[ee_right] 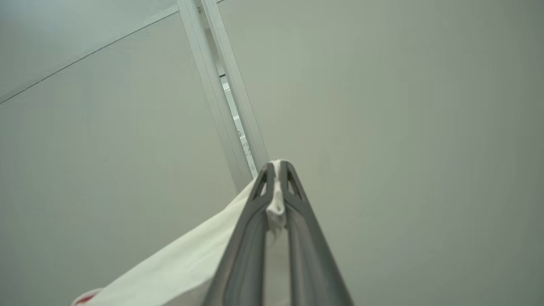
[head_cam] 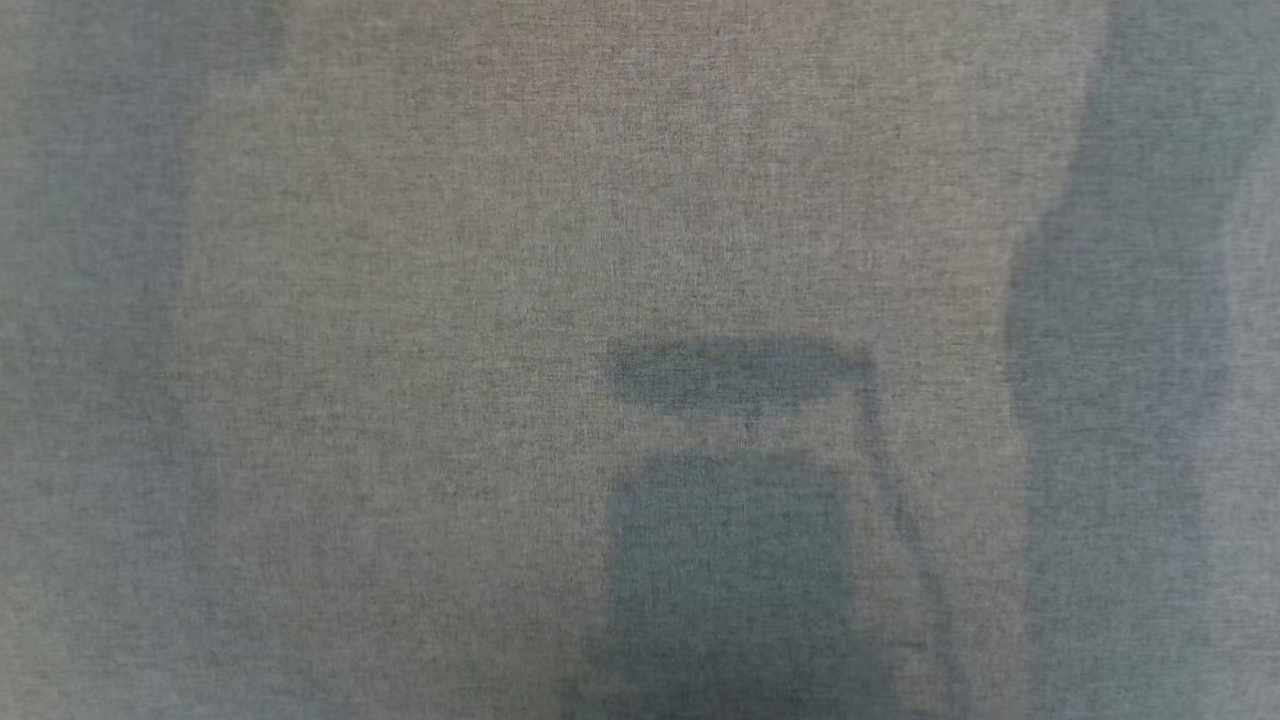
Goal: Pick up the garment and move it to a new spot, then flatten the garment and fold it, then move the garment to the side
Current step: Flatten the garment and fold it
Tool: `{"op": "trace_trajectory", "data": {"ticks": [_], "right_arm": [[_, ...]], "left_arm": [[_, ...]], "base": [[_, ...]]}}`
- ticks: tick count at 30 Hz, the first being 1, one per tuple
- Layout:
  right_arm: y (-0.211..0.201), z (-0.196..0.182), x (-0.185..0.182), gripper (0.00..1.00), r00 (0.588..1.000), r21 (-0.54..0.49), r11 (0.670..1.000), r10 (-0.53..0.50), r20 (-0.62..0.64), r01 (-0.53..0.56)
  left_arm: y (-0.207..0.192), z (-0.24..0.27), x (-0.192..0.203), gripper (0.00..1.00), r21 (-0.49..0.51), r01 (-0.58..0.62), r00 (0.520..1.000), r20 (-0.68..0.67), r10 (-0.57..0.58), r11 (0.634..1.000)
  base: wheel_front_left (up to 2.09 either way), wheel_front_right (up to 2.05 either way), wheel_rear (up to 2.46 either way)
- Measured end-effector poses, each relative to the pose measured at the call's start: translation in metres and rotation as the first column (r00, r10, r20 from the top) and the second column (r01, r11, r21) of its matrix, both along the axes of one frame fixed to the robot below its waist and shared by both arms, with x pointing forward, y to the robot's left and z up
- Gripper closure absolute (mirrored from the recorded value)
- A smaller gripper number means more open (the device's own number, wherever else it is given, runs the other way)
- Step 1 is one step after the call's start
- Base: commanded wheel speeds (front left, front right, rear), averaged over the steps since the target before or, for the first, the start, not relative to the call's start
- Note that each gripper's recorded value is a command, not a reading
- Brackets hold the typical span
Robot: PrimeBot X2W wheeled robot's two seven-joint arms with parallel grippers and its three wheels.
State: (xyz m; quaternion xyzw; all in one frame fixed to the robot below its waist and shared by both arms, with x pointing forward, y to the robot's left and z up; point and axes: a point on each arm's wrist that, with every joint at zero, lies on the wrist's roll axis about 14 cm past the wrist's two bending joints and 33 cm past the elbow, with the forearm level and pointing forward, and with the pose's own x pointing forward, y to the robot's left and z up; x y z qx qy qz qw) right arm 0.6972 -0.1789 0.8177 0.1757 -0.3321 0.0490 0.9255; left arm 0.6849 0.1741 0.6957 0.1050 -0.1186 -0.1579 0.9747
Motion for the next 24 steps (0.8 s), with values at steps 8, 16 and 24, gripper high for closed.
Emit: {"op": "trace_trajectory", "data": {"ticks": [8,16,24], "right_arm": [[0.028,-0.011,0.039,1.0,0.99,0.072,0.995,0.054,0.127,-0.064],[0.057,-0.195,0.064,1.0,0.966,0.022,0.988,0.152,-0.208,-0.151],[0.023,-0.326,-0.03,1.0,0.841,0.086,0.979,0.204,-0.501,-0.186]], "left_arm": [[0.002,-0.016,0.046,1.0,0.022,-0.038,0.971,0.235,0.032,0.999],[-0.02,-0.155,0.051,1.0,0.082,0.039,0.999,-0.018,-0.037,0.996],[0.006,-0.257,-0.04,1.0,0.04,0.082,0.948,-0.31,-0.066,0.996]], "base": [[0.0,0.0,0.0],[0.0,0.0,0.0],[0.0,0.0,0.0]]}}
